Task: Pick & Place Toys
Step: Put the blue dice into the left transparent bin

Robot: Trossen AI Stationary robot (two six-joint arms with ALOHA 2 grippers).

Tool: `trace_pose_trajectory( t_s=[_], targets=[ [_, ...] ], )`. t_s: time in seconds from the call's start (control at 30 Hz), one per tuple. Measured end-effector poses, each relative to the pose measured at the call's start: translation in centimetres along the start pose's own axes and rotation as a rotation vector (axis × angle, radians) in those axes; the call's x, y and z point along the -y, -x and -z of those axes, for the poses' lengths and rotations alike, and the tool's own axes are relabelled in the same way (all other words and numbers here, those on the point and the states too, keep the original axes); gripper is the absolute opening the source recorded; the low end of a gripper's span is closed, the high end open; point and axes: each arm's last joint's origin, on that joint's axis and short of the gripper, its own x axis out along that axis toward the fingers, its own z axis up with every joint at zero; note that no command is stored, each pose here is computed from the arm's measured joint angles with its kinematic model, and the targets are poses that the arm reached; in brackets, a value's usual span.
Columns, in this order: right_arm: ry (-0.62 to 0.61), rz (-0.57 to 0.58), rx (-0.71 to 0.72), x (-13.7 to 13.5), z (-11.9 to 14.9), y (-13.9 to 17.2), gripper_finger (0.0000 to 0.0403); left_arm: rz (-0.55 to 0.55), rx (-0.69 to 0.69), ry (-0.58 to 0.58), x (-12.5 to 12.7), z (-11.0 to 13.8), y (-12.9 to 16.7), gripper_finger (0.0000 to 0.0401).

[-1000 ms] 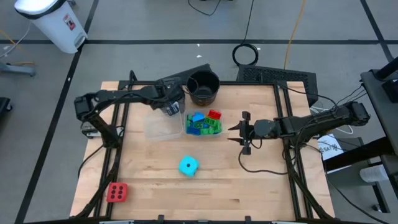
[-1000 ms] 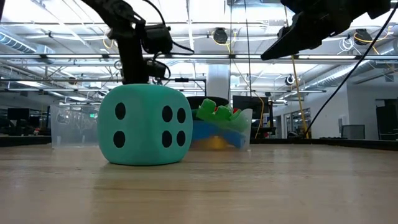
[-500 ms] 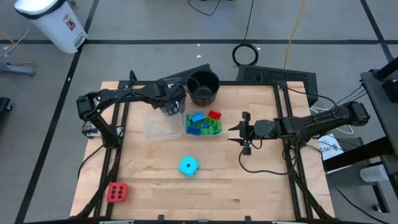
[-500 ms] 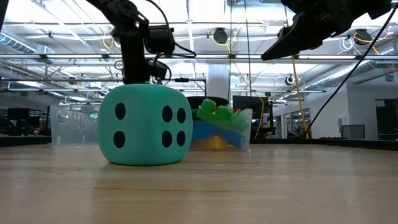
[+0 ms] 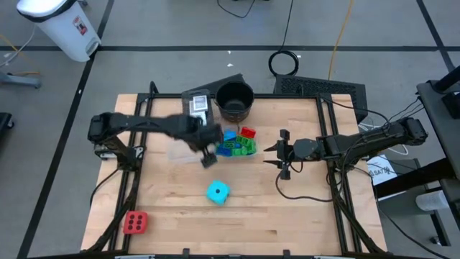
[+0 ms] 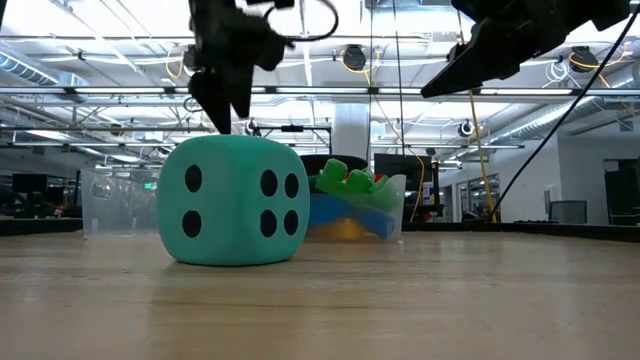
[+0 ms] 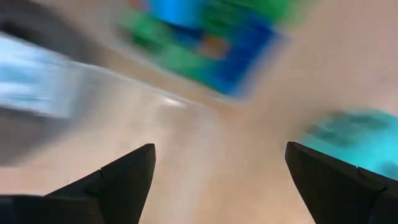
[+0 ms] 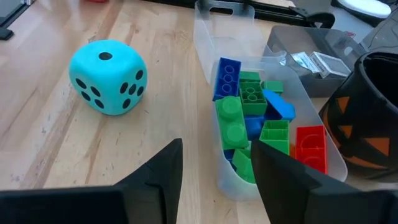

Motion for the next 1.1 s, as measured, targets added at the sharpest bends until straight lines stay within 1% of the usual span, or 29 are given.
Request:
trace_pose_trajectory(
  t_s=[0.07,0.2,0.33,0.43,0.53,0.67,0.77,0.9,1.0,1.1],
  targets=[
    [-0.004,-0.001,-0.001,0.0,0.0,0.0,0.0159,0.099,-0.028,-0.021,2.2,1.1,-0.3,0.0365],
    [0.001,-0.039,0.001,-0.3,0.0,0.1,0.0159,0.175,-0.044,0.009,5.9,3.3,-0.7,0.0365],
    [0.009,-0.083,0.014,-0.9,-0.1,0.2,0.016,0.273,0.021,0.028,8.9,4.5,-0.9,0.0365],
    [0.012,-0.097,0.019,-1.2,-0.2,0.4,0.0157,0.343,0.073,0.031,10.3,5.1,-1.7,0.0365],
    [-0.001,-0.112,0.038,-1.5,-0.3,0.7,0.0154,0.363,0.106,0.065,10.5,5.5,-3.0,0.0365],
    [-0.005,-0.131,0.079,-1.8,-0.7,1.4,0.0154,0.288,0.058,0.139,9.5,6.7,-4.9,0.0365],
    [-0.004,-0.143,0.119,-2.0,-1.1,1.9,0.0155,0.276,0.042,0.17,9.1,7.1,-5.9,0.0365],
    [0.01,-0.154,0.149,-2.1,-1.4,2.3,0.0151,0.365,0.051,0.192,8.9,7.4,-7.3,0.0365],
    [0.018,-0.157,0.148,-2.2,-1.3,2.4,0.015,0.478,0.062,0.203,9.1,7.4,-8.1,0.0365],
    [0.019,-0.158,0.149,-2.2,-1.3,2.4,0.015,0.553,0.099,0.171,9.4,7.6,-8.6,0.0365]
  ],
)
